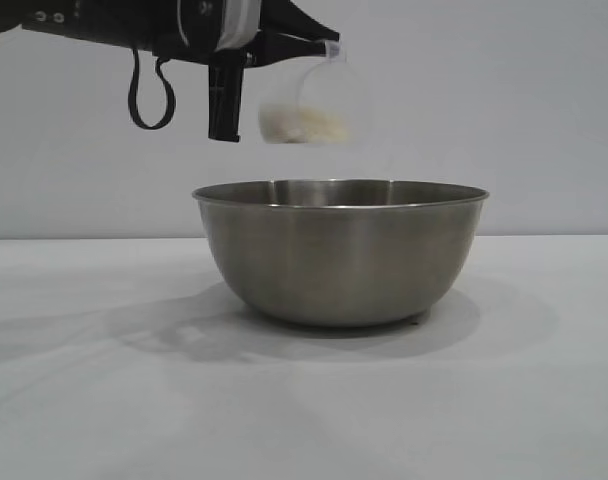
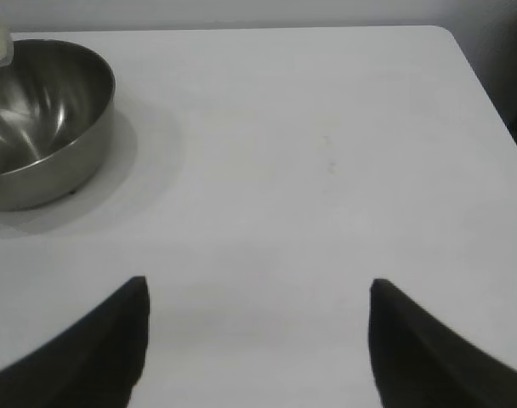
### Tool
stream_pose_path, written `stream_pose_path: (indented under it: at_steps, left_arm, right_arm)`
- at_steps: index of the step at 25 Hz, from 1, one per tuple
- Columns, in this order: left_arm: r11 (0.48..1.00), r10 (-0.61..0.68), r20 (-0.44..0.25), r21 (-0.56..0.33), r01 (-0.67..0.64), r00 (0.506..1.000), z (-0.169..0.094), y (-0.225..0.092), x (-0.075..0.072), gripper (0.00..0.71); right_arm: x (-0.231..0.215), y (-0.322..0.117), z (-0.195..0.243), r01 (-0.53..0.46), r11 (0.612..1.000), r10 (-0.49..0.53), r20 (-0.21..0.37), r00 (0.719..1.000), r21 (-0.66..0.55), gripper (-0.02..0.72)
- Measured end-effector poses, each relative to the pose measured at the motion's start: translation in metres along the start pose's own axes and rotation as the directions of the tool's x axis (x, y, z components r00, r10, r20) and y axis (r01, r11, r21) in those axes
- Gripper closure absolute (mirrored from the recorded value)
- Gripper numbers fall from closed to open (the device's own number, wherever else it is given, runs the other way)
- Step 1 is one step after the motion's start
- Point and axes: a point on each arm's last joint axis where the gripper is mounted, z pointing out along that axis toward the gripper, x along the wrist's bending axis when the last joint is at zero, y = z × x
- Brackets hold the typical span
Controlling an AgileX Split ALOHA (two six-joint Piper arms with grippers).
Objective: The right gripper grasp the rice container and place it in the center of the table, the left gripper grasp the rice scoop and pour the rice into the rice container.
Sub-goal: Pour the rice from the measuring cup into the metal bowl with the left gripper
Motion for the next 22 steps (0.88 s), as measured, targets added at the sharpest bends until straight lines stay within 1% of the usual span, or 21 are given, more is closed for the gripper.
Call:
stream_pose_path:
  at_steps: [3, 6, 12, 16, 22]
  left_arm:
    - [0.996, 0.089, 0.011, -0.008, -0.089, 0.996, 0.0, 0.001, -0.002, 0.71]
    - [0.987, 0.162, 0.023, -0.017, -0.161, 0.987, 0.001, 0.002, -0.009, 0.71]
    - [0.949, 0.315, 0.039, -0.032, -0.314, 0.948, 0.003, 0.003, -0.02, 0.71]
    - [0.9, 0.436, 0.042, -0.044, -0.434, 0.899, 0.004, 0.004, -0.026, 0.71]
    - [0.776, 0.63, 0.043, -0.071, -0.626, 0.776, 0.006, 0.005, -0.038, 0.71]
  right_arm:
    - [0.0, 0.0, 0.0, 0.0, 1.0, 0.0, 0.0, 1.0, 0.0, 0.239]
    - [0.0, 0.0, 0.0, 0.0, 1.0, 0.0, 0.0, 1.0, 0.0, 0.239]
    - [0.0, 0.0, 0.0, 0.0, 1.0, 0.0, 0.0, 1.0, 0.0, 0.239]
    - [0.0, 0.0, 0.0, 0.0, 1.0, 0.0, 0.0, 1.0, 0.0, 0.239]
    - [0.0, 0.0, 0.0, 0.0, 1.0, 0.0, 0.0, 1.0, 0.0, 0.239]
